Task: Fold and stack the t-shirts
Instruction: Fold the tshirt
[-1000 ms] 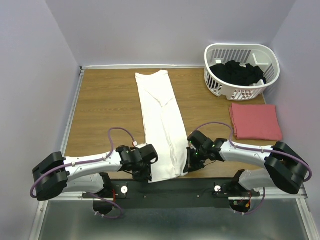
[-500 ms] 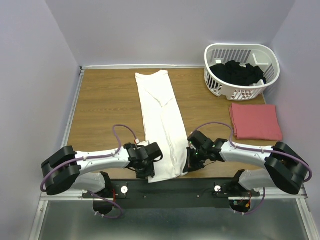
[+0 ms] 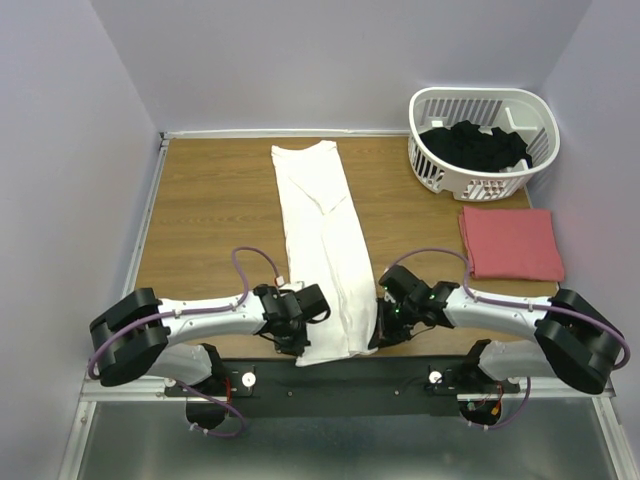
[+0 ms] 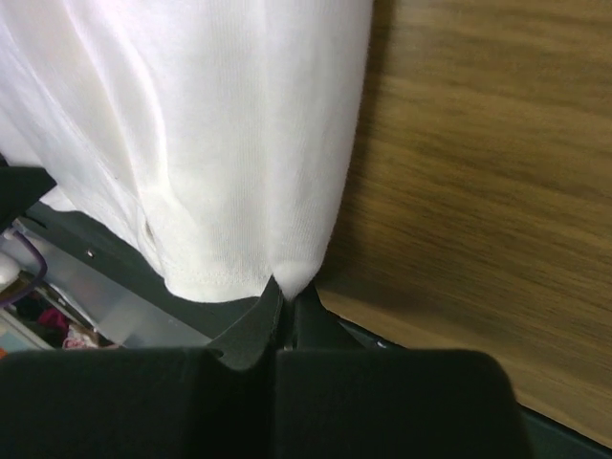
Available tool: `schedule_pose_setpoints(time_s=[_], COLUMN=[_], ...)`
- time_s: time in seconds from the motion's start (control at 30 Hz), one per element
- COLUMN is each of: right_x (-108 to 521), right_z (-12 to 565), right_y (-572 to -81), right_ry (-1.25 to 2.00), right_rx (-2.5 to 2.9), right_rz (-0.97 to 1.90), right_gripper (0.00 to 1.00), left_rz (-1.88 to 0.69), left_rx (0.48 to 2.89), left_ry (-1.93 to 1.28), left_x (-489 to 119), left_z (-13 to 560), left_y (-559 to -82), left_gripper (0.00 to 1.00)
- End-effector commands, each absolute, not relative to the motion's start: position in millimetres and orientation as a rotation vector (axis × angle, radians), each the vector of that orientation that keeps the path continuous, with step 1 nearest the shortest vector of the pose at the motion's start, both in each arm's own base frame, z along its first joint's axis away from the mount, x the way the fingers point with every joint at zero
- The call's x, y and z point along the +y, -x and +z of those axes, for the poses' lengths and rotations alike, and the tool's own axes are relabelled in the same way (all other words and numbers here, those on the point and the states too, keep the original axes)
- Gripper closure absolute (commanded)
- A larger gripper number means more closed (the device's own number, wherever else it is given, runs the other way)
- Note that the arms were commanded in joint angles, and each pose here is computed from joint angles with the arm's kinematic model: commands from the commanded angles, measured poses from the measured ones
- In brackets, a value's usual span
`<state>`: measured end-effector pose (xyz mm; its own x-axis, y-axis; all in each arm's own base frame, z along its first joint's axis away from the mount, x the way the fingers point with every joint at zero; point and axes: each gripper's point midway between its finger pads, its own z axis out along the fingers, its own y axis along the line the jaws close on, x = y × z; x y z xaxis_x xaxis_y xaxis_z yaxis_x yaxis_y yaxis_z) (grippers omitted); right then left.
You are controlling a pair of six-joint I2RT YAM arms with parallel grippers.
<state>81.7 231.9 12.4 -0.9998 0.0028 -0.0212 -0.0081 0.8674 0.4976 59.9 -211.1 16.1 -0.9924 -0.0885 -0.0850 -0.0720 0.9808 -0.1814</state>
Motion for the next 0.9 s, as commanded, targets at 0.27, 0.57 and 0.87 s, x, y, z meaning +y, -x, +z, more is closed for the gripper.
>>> schedule_pose_setpoints(time_s=[0.27,0.57,0.87], right_x=[222,228,233], right_z=[44,77,95], right_y=[-49,-176,-293], right_ry=[0.056,-0.034,0.072], right_rx=[3.07,2.851,2.732], right_rz=[0.902,0.725,0.648], right_gripper=[1.0,0.99,1.0], left_rz=[-0.449,-0.518,-0.408], left_rx=[3.065,2.713,2.522], left_ry=[-0.019,0.17,0.212], left_x=[-208,-190,-170], left_z=[41,81,98], left_y=[-29,-176,-302], left_gripper=[1.0,1.0,1.0])
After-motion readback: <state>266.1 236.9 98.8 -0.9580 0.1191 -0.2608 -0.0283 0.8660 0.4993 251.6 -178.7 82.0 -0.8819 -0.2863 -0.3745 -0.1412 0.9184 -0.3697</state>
